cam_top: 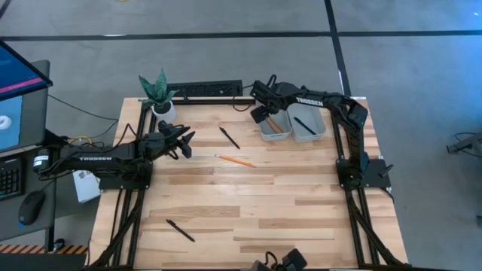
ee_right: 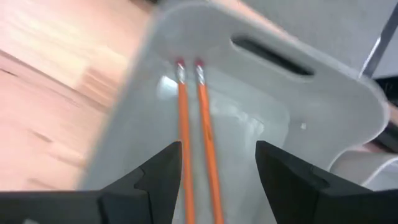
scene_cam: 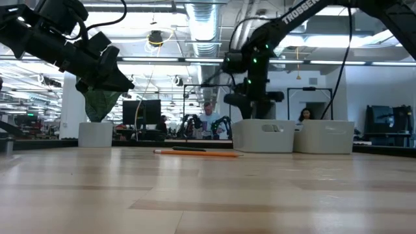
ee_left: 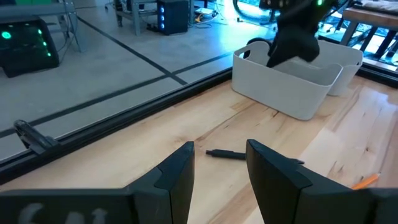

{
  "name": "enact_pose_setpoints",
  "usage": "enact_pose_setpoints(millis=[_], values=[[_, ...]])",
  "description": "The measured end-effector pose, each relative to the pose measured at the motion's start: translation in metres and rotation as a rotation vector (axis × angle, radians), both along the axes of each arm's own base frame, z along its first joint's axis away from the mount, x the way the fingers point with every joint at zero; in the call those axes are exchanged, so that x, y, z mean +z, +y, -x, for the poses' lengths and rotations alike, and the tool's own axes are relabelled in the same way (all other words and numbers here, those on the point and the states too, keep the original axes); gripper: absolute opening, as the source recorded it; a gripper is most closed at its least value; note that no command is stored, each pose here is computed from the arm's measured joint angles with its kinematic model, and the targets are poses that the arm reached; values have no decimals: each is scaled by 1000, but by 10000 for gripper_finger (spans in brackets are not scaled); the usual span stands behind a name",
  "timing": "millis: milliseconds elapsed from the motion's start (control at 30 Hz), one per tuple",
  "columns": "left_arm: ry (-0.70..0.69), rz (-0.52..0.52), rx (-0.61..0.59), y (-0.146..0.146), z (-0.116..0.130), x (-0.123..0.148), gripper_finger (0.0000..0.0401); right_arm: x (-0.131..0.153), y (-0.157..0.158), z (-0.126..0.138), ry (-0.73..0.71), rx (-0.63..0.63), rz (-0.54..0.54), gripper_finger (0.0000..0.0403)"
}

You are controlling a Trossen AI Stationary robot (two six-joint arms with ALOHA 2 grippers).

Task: Sort pens & pencils
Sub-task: Put the yellow pencil into the left gray bin

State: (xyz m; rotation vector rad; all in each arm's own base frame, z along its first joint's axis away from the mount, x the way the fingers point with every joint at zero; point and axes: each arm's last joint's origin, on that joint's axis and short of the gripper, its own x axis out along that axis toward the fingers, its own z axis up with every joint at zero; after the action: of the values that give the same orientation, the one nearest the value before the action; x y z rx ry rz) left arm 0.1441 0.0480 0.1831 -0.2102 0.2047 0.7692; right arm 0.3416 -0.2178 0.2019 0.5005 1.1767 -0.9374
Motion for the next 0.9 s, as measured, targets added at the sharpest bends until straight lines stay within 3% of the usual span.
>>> enact_pose_setpoints(millis=[367,633,900], values=[[-4,5,2,0,0,0,135,69,11,-24,-85,106,71,228],[-4,6,-1,0,0,0,135,112,49,-45,-114,331,139,228],[-4,6,-5,0,0,0,135,129,101,-67,-139,564,195,228]])
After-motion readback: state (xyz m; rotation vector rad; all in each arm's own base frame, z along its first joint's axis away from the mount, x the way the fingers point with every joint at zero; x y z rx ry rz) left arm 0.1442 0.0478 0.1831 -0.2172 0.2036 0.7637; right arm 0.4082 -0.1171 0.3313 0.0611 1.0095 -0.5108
